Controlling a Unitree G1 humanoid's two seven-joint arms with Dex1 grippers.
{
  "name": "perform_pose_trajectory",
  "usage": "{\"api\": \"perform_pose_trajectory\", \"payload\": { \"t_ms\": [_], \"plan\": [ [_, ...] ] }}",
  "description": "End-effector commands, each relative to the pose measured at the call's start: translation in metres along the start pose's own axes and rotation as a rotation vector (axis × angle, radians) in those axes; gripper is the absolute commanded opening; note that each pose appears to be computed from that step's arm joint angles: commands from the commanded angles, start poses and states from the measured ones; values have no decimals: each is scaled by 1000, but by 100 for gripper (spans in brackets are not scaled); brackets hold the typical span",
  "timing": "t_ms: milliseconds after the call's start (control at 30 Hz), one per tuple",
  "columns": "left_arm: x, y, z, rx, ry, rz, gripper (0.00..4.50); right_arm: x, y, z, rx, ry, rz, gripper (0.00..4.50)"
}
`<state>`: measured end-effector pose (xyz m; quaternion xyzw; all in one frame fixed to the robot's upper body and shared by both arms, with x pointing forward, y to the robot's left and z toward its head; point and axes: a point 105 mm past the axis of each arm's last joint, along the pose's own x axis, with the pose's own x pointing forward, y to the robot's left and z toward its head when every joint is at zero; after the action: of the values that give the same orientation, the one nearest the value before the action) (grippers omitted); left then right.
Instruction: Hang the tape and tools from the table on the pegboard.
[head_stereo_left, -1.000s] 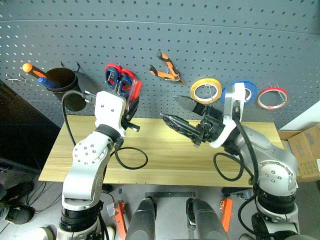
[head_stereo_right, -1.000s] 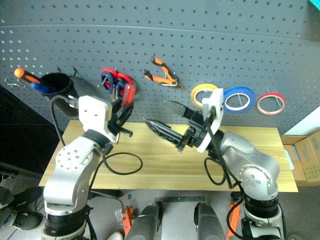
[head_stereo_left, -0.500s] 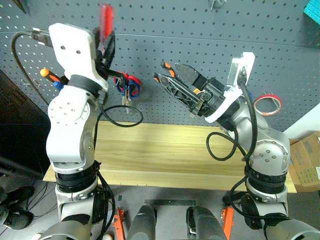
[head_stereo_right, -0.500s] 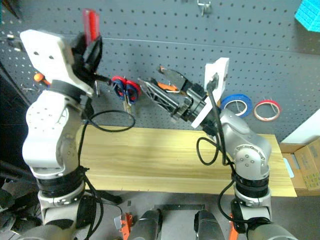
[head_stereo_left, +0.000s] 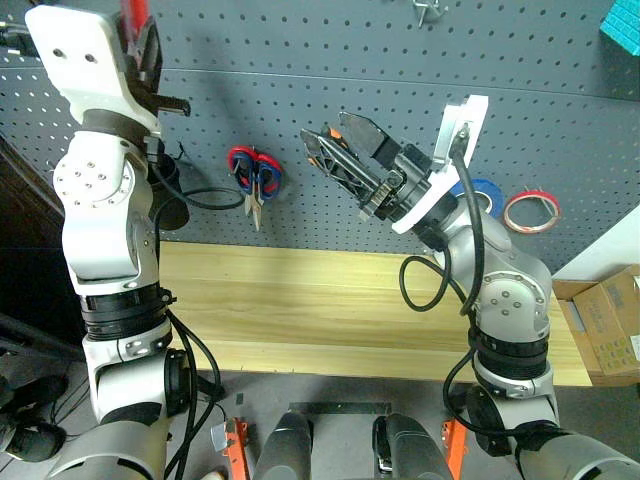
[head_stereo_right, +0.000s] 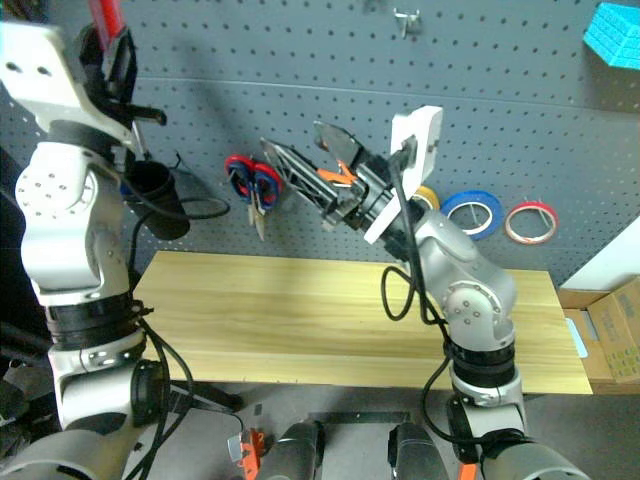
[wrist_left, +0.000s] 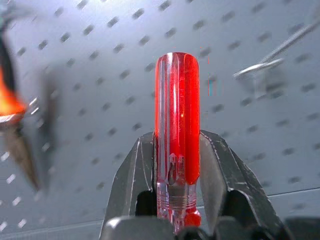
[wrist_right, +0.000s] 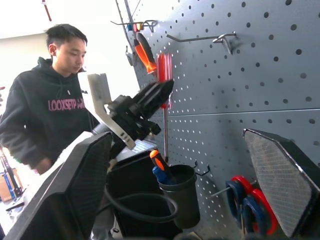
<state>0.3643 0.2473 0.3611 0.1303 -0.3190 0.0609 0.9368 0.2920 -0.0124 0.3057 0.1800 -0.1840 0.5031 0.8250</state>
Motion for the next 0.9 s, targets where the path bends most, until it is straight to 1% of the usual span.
{"api": "perform_pose_trajectory", "payload": {
  "t_ms": [33, 133, 200, 400, 567, 767, 833, 900],
  "plan": [
    [4, 25, 12, 4, -72, 91, 81, 4, 7, 13, -38, -51, 21, 450],
    [6, 35, -6, -5, -34, 125, 81, 4, 7, 9, -40, -46, 15, 450],
    [8, 39, -12, -27, -26, 134, 81, 4, 6, 8, -39, -43, 11, 450],
    [12, 43, -32, -1, 3, 112, 81, 3, 4, 5, -44, -42, -5, 450],
    [13, 40, -44, 0, 22, 99, 81, 2, 3, 3, -49, -35, -17, 450],
    [11, 37, -51, -5, 39, 91, 81, 0, 2, 4, -55, -33, -28, 450],
    [11, 35, -52, -12, 39, 81, 156, 0, 2, 3, -55, -32, -29, 450],
    [11, 33, -52, -22, 38, 72, 219, 0, 2, 3, -55, -30, -30, 450]
  ]
}}
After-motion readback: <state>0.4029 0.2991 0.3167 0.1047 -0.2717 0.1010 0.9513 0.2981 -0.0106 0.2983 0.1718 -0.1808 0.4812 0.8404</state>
